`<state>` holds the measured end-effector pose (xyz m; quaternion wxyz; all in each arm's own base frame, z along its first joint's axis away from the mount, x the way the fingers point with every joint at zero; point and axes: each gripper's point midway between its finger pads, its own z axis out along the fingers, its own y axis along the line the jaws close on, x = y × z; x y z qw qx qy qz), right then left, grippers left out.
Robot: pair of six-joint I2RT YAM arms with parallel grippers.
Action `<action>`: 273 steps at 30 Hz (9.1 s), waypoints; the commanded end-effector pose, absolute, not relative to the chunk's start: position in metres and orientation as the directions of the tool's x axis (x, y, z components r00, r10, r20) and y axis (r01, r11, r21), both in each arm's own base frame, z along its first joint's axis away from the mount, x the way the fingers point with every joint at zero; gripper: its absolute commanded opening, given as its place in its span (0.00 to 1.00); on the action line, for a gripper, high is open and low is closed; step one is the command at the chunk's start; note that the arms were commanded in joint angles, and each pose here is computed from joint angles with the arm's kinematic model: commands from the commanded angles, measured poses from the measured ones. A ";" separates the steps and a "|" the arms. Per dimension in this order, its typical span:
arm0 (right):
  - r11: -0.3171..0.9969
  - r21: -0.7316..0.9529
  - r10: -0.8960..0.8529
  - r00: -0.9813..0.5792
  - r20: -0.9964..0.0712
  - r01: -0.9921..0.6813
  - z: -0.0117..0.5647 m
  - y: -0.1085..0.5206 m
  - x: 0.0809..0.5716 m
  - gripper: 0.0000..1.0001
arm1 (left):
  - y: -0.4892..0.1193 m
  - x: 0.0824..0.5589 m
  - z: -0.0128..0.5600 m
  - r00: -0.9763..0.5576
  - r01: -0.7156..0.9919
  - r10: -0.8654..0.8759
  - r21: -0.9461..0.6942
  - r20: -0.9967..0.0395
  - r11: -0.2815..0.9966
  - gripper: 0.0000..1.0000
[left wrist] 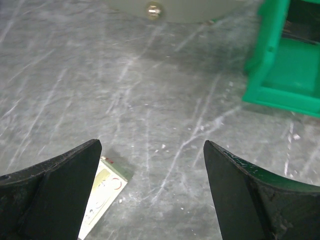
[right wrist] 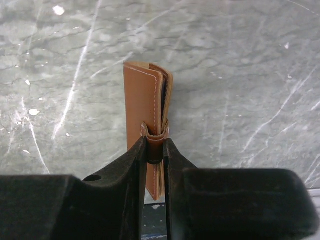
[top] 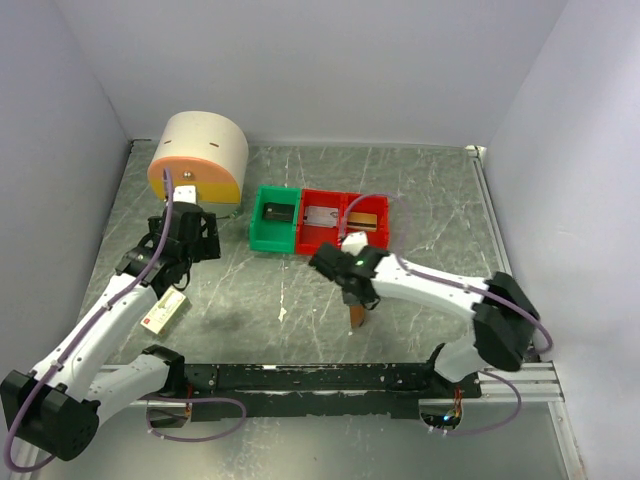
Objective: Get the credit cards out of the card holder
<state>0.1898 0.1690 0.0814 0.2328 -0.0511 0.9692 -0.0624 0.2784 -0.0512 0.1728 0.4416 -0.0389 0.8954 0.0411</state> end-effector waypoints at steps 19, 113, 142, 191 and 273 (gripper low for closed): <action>0.898 -0.434 -0.324 -0.771 -0.548 -0.069 0.095 0.226 0.196 0.15 | 0.030 0.256 0.221 -0.372 -0.530 -0.257 -0.023 -0.892 0.848 0.96; 0.712 0.667 0.439 -0.880 -0.182 0.218 0.005 0.209 0.175 0.38 | -0.359 0.201 0.034 -0.701 0.560 0.489 0.023 -0.519 0.828 0.59; 0.740 0.639 0.414 -0.891 -0.188 0.210 0.001 0.206 0.173 0.40 | -0.357 0.196 0.036 -0.757 0.509 0.386 -0.107 -0.527 0.854 0.07; 0.814 0.570 0.362 -0.864 -0.350 0.111 0.038 0.200 0.200 0.42 | -0.331 0.199 0.072 -0.793 0.410 0.218 -0.235 -0.569 0.881 0.86; 0.687 0.718 0.176 -0.932 -0.318 -0.115 0.056 0.255 0.195 0.53 | -0.297 0.192 0.102 -0.773 0.327 0.168 -0.157 -0.612 0.932 0.07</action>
